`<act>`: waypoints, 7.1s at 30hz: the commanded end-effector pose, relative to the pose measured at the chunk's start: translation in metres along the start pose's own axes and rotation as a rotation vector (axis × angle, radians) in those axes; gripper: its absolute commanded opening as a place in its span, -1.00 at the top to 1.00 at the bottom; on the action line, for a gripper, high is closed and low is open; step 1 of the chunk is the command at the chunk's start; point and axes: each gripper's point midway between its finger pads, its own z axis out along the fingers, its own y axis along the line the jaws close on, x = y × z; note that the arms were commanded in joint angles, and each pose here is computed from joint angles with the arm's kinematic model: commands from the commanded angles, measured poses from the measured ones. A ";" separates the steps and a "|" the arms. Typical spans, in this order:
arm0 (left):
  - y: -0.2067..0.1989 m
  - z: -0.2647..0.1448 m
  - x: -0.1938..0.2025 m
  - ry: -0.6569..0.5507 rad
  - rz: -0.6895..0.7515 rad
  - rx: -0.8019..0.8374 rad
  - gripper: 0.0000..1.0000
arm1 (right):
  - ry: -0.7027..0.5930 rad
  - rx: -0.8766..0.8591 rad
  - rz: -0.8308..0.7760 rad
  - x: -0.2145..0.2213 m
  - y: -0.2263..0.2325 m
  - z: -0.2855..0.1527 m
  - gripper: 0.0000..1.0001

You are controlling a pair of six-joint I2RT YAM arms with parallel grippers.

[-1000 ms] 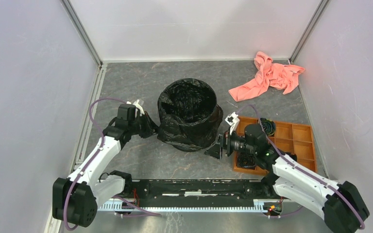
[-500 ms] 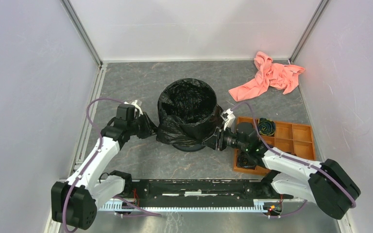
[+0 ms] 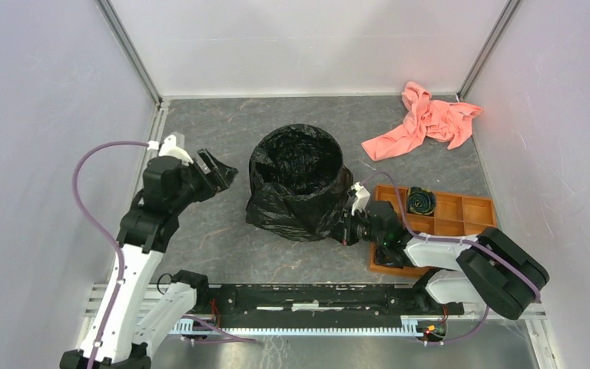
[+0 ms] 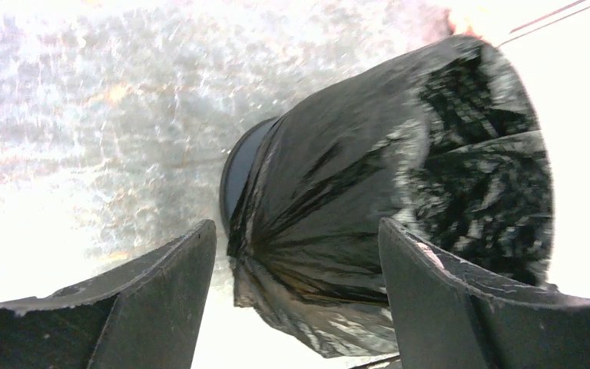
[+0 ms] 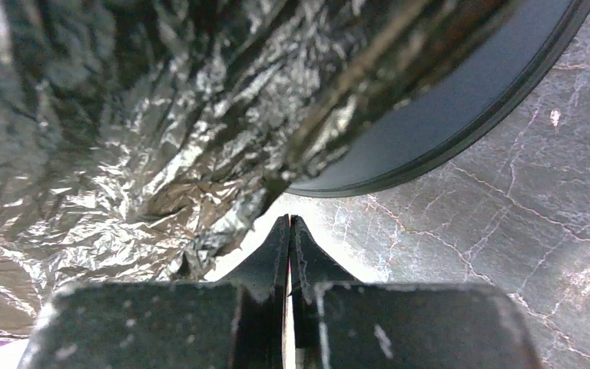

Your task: Put the trash bags into the trash bin

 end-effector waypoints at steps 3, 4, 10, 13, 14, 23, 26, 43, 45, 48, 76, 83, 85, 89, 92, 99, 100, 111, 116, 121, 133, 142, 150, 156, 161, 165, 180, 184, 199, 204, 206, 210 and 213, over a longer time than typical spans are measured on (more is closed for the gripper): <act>-0.049 -0.021 -0.028 -0.037 0.081 0.188 -0.69 | -0.067 -0.006 -0.092 -0.019 0.008 -0.011 0.54; -0.061 -0.021 -0.027 -0.016 0.091 0.250 -0.71 | -0.070 -0.010 -0.105 -0.019 0.010 -0.016 0.37; -0.120 -0.035 -0.043 0.003 0.128 0.514 -0.99 | -0.044 -0.233 -0.250 -0.020 0.058 -0.044 -0.57; -0.143 -0.046 -0.053 -0.013 0.137 0.608 -1.00 | -0.078 -0.350 -0.262 -0.031 0.086 -0.054 -0.86; -0.150 -0.048 -0.054 -0.013 0.132 0.638 -1.00 | -0.096 -0.386 -0.260 -0.036 0.094 -0.057 -0.93; -0.203 0.001 0.027 0.181 0.210 0.628 -0.82 | -0.134 -0.398 -0.165 -0.052 0.104 -0.039 -0.96; -0.195 0.033 0.048 0.224 0.245 0.512 -0.66 | -0.202 -0.234 -0.049 -0.060 0.074 -0.027 -0.77; -0.131 0.129 0.090 0.311 0.348 0.132 0.04 | -0.195 -0.091 0.006 -0.017 0.017 -0.009 0.99; -0.126 0.135 0.095 0.319 0.352 0.124 0.08 | -0.191 -0.086 -0.007 -0.015 0.016 -0.012 0.99; -0.118 0.143 0.104 0.335 0.363 0.101 0.10 | -0.186 -0.024 -0.053 -0.015 0.006 -0.018 0.79; -0.085 0.171 0.124 0.210 0.450 -0.100 0.06 | -0.294 0.287 -0.274 -0.062 -0.020 -0.078 -0.26; -0.114 0.149 0.098 0.180 0.433 -0.017 -0.08 | -0.296 0.282 -0.278 -0.064 -0.018 -0.079 -0.28; -0.121 0.142 0.094 0.179 0.417 0.012 -0.08 | -0.296 0.278 -0.276 -0.065 -0.016 -0.079 -0.30; -0.129 0.131 0.097 0.208 0.393 0.069 -0.16 | -0.327 0.233 -0.272 -0.077 -0.003 -0.079 -0.61; -0.136 0.121 0.101 0.233 0.375 0.122 -0.26 | -0.374 0.164 -0.295 -0.103 0.019 -0.080 -0.88; -0.152 0.080 0.081 0.205 0.374 0.237 -0.34 | -0.392 -0.097 -0.247 -0.152 0.033 -0.083 -0.96; -0.156 0.072 0.077 0.197 0.375 0.267 -0.38 | -0.388 -0.158 -0.241 -0.153 0.038 -0.085 -0.96; -0.175 -0.018 0.002 -0.037 0.401 0.424 -0.74 | -0.389 -0.270 -0.123 -0.177 0.013 -0.061 -0.87; -0.143 -0.046 -0.035 -0.188 0.368 0.305 -0.89 | -0.387 -0.324 -0.045 -0.179 0.008 -0.047 0.15; -0.100 -0.055 -0.040 -0.240 0.310 0.163 -0.92 | -0.373 -0.296 -0.014 -0.172 -0.005 -0.033 0.81; 0.016 -0.041 0.037 -0.153 0.026 -0.100 -0.64 | -0.275 -0.065 -0.014 -0.152 -0.053 -0.005 0.98; 0.031 -0.006 0.093 -0.031 -0.056 -0.099 -0.42 | -0.214 0.047 -0.085 -0.150 -0.056 -0.021 0.35; 0.006 0.028 0.105 -0.010 -0.034 -0.038 -0.32 | -0.091 0.261 -0.240 -0.113 -0.059 -0.057 -0.31; -0.022 0.053 0.102 0.013 0.041 -0.015 -0.32 | -0.045 0.356 -0.374 -0.100 -0.047 -0.084 -0.55; -0.033 0.064 0.100 0.015 0.080 -0.006 -0.33 | -0.043 0.143 -0.436 -0.074 0.000 -0.070 -0.74; -0.029 0.062 0.099 0.030 0.111 -0.043 -0.48 | -0.047 0.043 -0.432 -0.054 0.030 -0.055 -0.89; 0.012 -0.001 0.055 -0.175 -0.033 -0.082 -0.74 | -0.430 0.341 -0.160 -0.072 0.043 -0.013 -0.87; 0.010 -0.009 0.044 -0.203 -0.025 -0.080 -0.75 | -0.586 0.543 -0.042 -0.089 0.013 -0.013 -0.89; 0.017 -0.026 0.031 -0.240 0.024 -0.093 -0.82 | -0.799 0.752 0.021 -0.221 -0.056 0.036 -0.86; 0.016 -0.027 0.031 -0.231 0.037 -0.089 -0.87 | -0.794 0.779 0.037 -0.263 -0.080 0.057 -0.85; 0.013 -0.027 0.029 -0.234 0.041 -0.083 -0.88 | -0.798 0.789 0.009 -0.275 -0.083 0.058 -0.86; 0.003 -0.027 0.022 -0.239 0.068 -0.067 -0.89 | -0.730 0.729 -0.082 -0.297 -0.083 0.067 -0.89; -0.003 -0.026 0.017 -0.240 0.094 -0.065 -0.90 | -0.633 0.742 -0.152 -0.300 -0.086 0.062 -0.92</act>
